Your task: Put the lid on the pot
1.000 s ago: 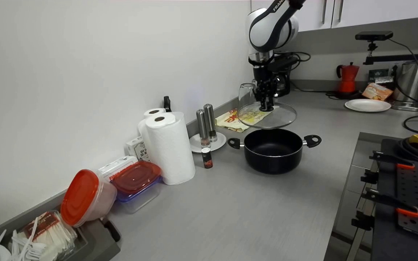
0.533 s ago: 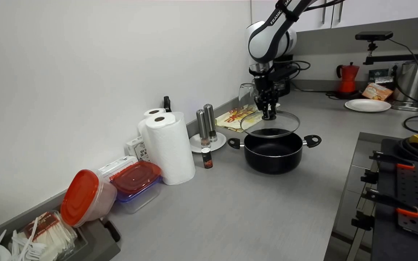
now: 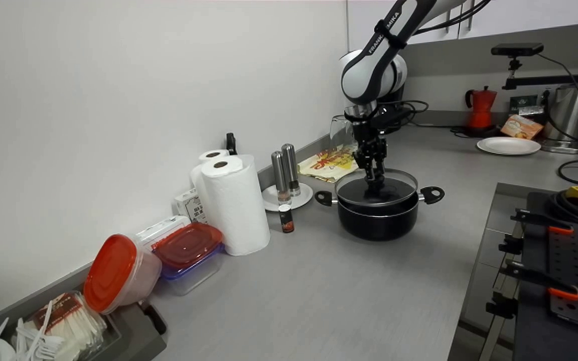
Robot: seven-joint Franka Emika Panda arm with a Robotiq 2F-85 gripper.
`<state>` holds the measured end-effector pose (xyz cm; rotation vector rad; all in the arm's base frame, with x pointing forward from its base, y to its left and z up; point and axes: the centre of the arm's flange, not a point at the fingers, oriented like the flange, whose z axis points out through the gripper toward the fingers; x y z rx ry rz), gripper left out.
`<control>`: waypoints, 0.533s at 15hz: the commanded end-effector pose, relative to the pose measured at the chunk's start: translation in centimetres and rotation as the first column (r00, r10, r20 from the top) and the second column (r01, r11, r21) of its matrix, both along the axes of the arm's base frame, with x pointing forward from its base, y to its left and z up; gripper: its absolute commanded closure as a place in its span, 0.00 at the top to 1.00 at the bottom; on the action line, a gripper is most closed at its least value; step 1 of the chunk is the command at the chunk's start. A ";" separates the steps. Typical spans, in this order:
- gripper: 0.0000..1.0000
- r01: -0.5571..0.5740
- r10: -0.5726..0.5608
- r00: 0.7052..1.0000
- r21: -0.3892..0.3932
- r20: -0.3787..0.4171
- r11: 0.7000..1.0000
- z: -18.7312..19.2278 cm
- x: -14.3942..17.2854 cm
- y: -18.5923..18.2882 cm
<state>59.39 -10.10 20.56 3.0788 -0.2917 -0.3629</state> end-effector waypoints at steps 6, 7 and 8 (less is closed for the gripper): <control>0.25 -0.005 0.005 1.000 0.033 -0.001 0.999 -1.6 1.6 0.1; 0.25 -0.005 0.005 1.000 0.033 0.000 0.999 -1.6 1.7 0.1; 0.25 -0.005 0.005 1.000 0.034 -0.001 0.999 -1.6 1.7 0.1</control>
